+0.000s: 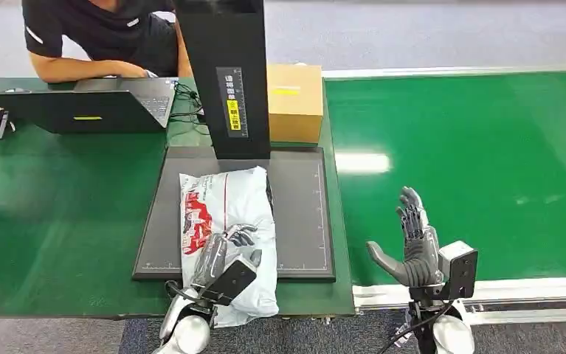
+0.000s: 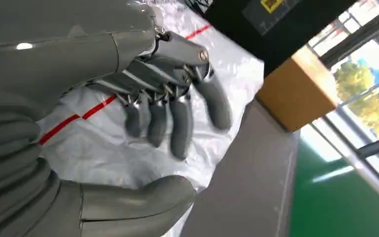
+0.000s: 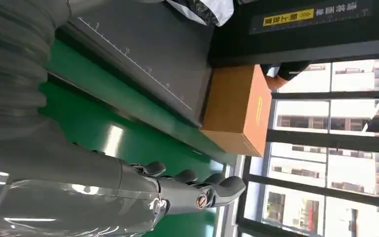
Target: Moved the parcel from conveyor to table for the left to box.
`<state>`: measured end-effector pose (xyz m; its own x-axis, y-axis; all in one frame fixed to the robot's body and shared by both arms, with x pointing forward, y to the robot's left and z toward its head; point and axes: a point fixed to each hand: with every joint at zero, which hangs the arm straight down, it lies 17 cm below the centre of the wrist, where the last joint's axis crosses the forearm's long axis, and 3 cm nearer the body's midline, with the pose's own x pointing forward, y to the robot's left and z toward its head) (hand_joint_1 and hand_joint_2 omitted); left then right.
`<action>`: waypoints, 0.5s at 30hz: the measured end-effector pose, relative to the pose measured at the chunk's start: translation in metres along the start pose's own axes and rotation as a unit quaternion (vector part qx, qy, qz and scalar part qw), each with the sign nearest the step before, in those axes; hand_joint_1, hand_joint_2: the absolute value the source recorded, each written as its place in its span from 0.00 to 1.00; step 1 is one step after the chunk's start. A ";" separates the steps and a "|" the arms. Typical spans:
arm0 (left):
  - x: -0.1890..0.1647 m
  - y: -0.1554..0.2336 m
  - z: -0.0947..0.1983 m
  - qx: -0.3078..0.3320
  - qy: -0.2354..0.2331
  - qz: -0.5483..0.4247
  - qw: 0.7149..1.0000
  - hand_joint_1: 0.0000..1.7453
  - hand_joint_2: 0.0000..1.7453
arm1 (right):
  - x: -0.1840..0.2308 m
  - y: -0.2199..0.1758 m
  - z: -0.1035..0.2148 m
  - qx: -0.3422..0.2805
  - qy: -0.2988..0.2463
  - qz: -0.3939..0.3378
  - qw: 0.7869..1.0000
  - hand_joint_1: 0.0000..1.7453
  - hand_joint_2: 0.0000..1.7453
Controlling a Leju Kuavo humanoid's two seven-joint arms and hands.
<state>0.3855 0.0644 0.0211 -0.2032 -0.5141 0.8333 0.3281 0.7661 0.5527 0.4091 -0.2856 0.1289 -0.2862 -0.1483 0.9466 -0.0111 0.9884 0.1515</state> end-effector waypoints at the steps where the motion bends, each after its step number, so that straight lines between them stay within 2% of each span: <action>1: 0.002 0.002 0.000 0.006 -0.005 0.007 1.000 0.00 1.00 | 0.000 0.000 0.000 0.000 0.000 0.000 1.000 0.00 1.00; 7: 0.010 0.017 -0.002 0.029 -0.019 0.025 0.999 0.00 1.00 | -0.001 -0.001 0.001 -0.002 0.001 -0.001 1.000 0.00 1.00; 15: -0.008 0.005 0.000 -0.012 0.020 -0.037 0.999 0.00 1.00 | -0.005 -0.001 0.003 -0.003 0.004 -0.004 1.000 0.00 1.00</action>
<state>0.3887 0.0722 0.0176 -0.1910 -0.5850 0.7882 0.3351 0.7159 0.6126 0.4079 -0.2854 0.1230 -0.2791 -0.1558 0.9475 -0.0082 0.9871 0.1599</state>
